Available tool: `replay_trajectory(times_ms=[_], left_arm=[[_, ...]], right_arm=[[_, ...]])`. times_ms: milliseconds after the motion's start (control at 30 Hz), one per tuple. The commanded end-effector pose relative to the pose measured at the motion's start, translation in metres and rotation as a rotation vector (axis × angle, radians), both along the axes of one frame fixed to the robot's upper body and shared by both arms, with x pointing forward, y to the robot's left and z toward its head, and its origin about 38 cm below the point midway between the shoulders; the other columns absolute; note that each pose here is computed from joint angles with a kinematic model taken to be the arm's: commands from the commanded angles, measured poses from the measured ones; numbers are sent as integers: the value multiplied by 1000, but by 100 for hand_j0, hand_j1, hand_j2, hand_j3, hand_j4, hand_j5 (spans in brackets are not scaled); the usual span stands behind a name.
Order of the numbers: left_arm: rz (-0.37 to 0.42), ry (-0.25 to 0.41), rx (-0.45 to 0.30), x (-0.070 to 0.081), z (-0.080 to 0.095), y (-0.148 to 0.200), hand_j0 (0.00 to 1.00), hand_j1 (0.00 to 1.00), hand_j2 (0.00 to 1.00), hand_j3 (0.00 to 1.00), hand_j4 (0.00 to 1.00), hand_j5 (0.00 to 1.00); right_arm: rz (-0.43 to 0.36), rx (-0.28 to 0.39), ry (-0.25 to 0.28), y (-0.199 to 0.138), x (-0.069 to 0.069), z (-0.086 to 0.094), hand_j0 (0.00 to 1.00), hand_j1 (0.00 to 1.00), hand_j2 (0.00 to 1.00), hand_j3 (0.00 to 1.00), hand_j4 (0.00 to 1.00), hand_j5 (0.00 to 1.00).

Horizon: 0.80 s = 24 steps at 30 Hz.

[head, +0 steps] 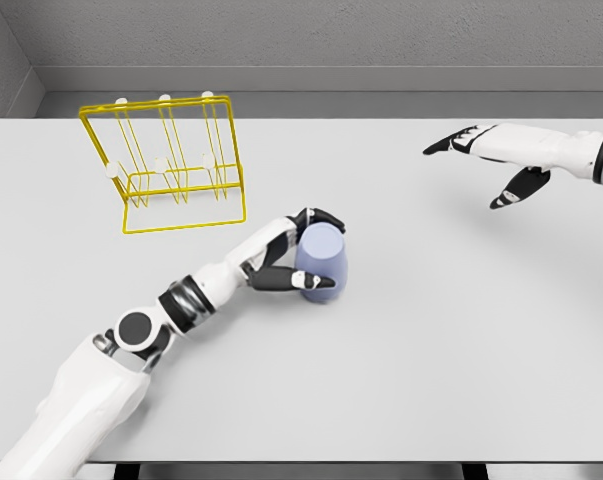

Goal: Place the cup on the cup holder with both arms

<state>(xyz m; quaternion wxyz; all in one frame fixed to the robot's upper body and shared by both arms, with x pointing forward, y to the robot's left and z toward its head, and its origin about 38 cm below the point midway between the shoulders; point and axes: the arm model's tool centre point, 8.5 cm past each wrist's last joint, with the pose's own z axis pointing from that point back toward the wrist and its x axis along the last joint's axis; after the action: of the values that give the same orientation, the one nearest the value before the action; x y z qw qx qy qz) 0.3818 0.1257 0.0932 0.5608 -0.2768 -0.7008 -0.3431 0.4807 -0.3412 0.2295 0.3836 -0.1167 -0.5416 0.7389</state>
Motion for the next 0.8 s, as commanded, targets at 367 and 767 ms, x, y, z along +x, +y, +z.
replay_trajectory(times_ms=[367,767], left_arm=[[1,-119,-34,-13,94,87,40,40,40,40,40,40],[23,-210,-53,11,158,119,40,40,40,40,40,40]], right_arm=[[-32,-25,-3,-19,-4,6,100,100,100,100,100,100],[-33,-32,-1,-22,-6,6,100,100,100,100,100,100]])
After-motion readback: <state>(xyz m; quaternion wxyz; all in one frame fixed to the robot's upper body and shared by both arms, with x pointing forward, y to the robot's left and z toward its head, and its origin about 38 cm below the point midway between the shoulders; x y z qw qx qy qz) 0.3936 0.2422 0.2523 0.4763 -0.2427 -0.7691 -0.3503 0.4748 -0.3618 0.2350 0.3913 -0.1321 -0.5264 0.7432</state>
